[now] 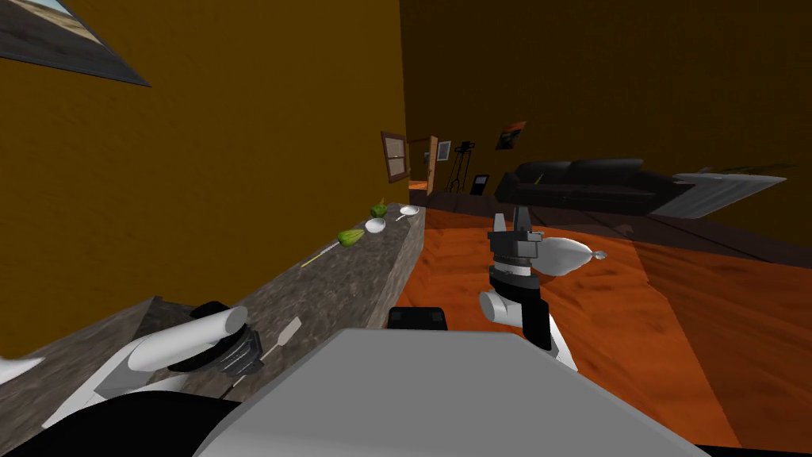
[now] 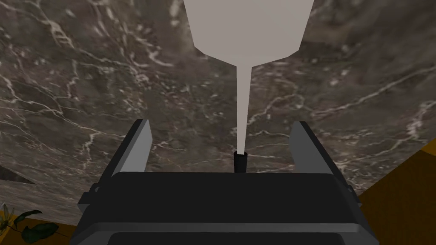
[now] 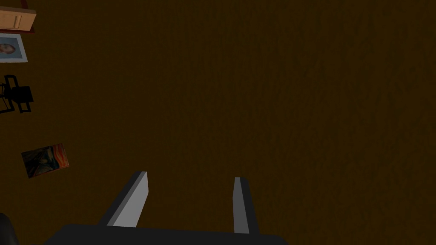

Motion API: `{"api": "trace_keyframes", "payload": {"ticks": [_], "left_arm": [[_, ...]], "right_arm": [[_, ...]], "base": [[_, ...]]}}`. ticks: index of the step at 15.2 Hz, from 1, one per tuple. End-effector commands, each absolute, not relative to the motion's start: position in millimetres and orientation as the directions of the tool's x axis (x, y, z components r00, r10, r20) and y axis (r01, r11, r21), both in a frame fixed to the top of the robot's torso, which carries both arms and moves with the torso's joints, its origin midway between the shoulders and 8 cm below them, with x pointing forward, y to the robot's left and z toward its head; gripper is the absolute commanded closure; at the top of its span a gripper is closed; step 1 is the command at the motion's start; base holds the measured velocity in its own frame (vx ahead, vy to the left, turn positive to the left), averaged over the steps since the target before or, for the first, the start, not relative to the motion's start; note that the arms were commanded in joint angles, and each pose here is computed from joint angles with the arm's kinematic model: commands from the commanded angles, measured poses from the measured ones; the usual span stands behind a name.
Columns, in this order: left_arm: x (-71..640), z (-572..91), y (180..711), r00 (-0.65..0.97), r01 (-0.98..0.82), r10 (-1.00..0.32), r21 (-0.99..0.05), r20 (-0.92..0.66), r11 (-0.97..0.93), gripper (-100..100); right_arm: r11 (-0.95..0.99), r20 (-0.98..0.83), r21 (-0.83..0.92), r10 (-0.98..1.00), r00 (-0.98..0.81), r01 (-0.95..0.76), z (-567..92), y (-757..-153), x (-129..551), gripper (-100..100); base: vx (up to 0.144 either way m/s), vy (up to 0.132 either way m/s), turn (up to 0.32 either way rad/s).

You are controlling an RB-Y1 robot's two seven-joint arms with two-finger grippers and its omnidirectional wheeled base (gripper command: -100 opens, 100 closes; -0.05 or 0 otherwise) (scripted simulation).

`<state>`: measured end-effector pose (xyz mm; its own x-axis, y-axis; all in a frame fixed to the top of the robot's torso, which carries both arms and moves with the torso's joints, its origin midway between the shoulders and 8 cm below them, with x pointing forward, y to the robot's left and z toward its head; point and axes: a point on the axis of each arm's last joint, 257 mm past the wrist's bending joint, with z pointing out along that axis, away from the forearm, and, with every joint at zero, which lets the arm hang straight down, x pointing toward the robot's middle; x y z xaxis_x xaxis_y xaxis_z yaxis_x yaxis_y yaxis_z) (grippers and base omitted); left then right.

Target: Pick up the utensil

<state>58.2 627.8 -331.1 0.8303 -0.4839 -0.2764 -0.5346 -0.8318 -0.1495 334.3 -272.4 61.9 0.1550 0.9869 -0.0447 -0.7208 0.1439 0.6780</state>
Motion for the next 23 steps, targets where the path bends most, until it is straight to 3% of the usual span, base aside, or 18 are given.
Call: {"api": "trace_keyframes", "payload": {"ticks": [1, 7, 14, 15, 23], "left_arm": [[43, -332, 621, 0.844, -0.497, -0.453, -0.102, -0.288, -0.862, -100], [16, -335, 607, 0.861, -0.427, -0.401, -0.014, -0.312, -0.904, -100], [17, -353, 611, 0.859, -0.438, -0.409, -0.028, -0.308, -0.898, -100], [17, -354, 611, 0.859, -0.439, -0.41, -0.03, -0.307, -0.898, 100], [19, -342, 610, 0.859, -0.44, -0.41, -0.031, -0.306, -0.898, 100]], "right_arm": [[0.144, -0.045, 0.678, 0.987, 0.155, -0.721, 62, -272, 334, 0], [0.144, -0.045, 0.678, 0.987, 0.155, -0.721, 62, -272, 334, 0], [0.144, -0.045, 0.678, 0.987, 0.155, -0.721, 62, -272, 334, 0], [0.144, -0.045, 0.678, 0.987, 0.155, -0.721, 62, -272, 334, 0], [0.144, -0.045, 0.678, 0.987, 0.155, -0.721, 62, -272, 334, 0]], "base": [[0.02, 0.02, -0.095], [0.017, 0.023, -0.068], [-0.009, 0.004, -0.002], [0.0, 0.0, 0.0], [0.006, -0.002, -0.001]]}}
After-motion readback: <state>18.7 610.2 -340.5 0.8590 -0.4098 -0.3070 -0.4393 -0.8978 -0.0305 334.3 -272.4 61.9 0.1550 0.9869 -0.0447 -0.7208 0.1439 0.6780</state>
